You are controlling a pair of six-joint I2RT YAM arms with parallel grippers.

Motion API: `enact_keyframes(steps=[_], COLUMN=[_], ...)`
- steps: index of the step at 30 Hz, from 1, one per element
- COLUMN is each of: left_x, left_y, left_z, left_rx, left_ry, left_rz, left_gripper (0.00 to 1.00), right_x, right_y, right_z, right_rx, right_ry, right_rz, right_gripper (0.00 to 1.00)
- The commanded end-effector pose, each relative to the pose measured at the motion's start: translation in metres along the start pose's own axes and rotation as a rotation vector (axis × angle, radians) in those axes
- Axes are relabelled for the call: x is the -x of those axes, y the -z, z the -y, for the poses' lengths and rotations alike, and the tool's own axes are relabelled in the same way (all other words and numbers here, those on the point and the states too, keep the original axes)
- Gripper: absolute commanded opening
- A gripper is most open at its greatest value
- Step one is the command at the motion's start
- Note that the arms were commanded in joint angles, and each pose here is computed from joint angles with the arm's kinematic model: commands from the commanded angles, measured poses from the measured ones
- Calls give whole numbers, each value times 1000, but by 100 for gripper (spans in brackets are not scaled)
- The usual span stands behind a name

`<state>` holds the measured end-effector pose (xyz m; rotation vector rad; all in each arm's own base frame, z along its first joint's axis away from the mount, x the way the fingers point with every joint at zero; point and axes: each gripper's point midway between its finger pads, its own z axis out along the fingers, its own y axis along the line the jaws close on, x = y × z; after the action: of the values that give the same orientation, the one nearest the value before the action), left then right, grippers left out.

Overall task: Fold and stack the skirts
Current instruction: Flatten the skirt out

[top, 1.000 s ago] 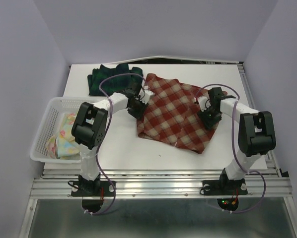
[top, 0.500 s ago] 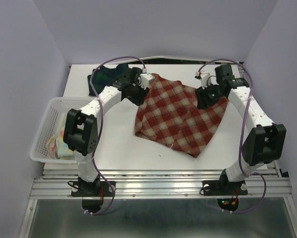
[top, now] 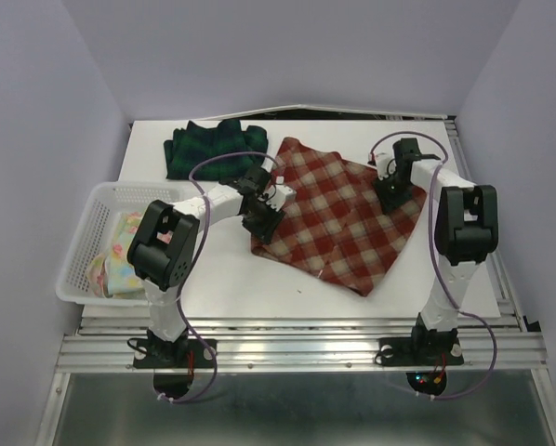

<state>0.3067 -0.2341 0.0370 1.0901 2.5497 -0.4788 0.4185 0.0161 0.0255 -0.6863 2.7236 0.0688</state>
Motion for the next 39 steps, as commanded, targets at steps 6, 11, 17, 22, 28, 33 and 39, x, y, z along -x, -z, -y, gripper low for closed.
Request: enact_keyframes(steps=[6, 11, 17, 22, 28, 33, 39], left_x=[-10, 32, 87, 87, 70, 59, 47], left_y=[-3, 12, 62, 66, 33, 18, 10], left_z=[-97, -149, -110, -51, -33, -30, -28], left_rx=[215, 325, 216, 151, 94, 68, 59], left_ry=[53, 22, -15, -101, -72, -52, -33], left_rz=[-98, -34, 190, 259, 242, 228, 206], left_gripper=[47, 48, 51, 52, 52, 52, 52], right_x=[-108, -119, -6, 43, 104, 115, 82], right_y=[20, 76, 127, 114, 90, 52, 36], right_z=[-73, -172, -123, -46, -12, 0, -4], right_rx=[209, 564, 409, 139, 93, 117, 106], right_ry=[136, 179, -4, -119, -169, -167, -135], right_rz=[-186, -163, 187, 279, 348, 326, 228], right_gripper=[36, 43, 43, 41, 43, 47, 44])
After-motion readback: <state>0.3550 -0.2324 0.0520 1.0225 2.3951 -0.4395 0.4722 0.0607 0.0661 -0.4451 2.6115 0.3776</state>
